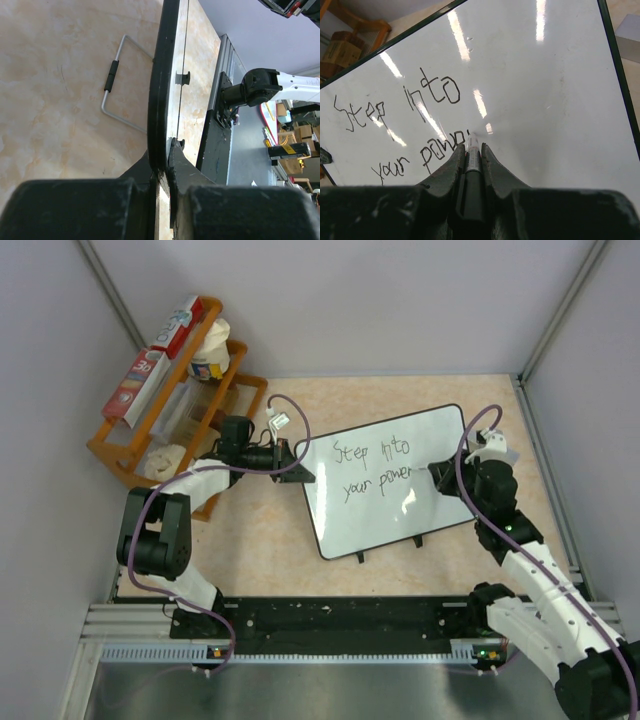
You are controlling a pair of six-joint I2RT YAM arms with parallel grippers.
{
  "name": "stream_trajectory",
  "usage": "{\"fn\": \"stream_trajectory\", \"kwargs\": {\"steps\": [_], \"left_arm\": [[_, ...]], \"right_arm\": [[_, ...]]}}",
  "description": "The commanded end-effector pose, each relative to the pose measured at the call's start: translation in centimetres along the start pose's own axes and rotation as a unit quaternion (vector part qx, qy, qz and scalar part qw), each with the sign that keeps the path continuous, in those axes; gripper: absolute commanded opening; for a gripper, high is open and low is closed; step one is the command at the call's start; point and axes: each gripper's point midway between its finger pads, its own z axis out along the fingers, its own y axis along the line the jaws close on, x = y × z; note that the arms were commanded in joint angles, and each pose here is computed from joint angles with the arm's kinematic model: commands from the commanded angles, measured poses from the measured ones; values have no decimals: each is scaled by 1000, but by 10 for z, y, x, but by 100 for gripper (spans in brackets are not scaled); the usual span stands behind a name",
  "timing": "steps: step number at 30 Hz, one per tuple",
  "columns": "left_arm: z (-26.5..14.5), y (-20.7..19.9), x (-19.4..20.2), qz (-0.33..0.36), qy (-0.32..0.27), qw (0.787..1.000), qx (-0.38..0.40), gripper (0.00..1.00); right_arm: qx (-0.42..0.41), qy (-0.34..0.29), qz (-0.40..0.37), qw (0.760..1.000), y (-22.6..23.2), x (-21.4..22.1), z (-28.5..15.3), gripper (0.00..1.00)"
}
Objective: Write a sentence on the whiteboard
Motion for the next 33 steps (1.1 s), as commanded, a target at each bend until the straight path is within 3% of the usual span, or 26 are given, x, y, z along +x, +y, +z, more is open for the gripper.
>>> {"fn": "stream_trajectory", "kwargs": {"steps": [1, 33], "left_arm": [[13, 40, 27, 80, 32, 994, -70, 0], [12, 39, 26, 82, 31, 994, -70, 0]], "right_arm": [[9, -42, 1, 999, 3, -31, 0, 0], [18, -24, -4, 1000, -6, -15, -3, 0]]}}
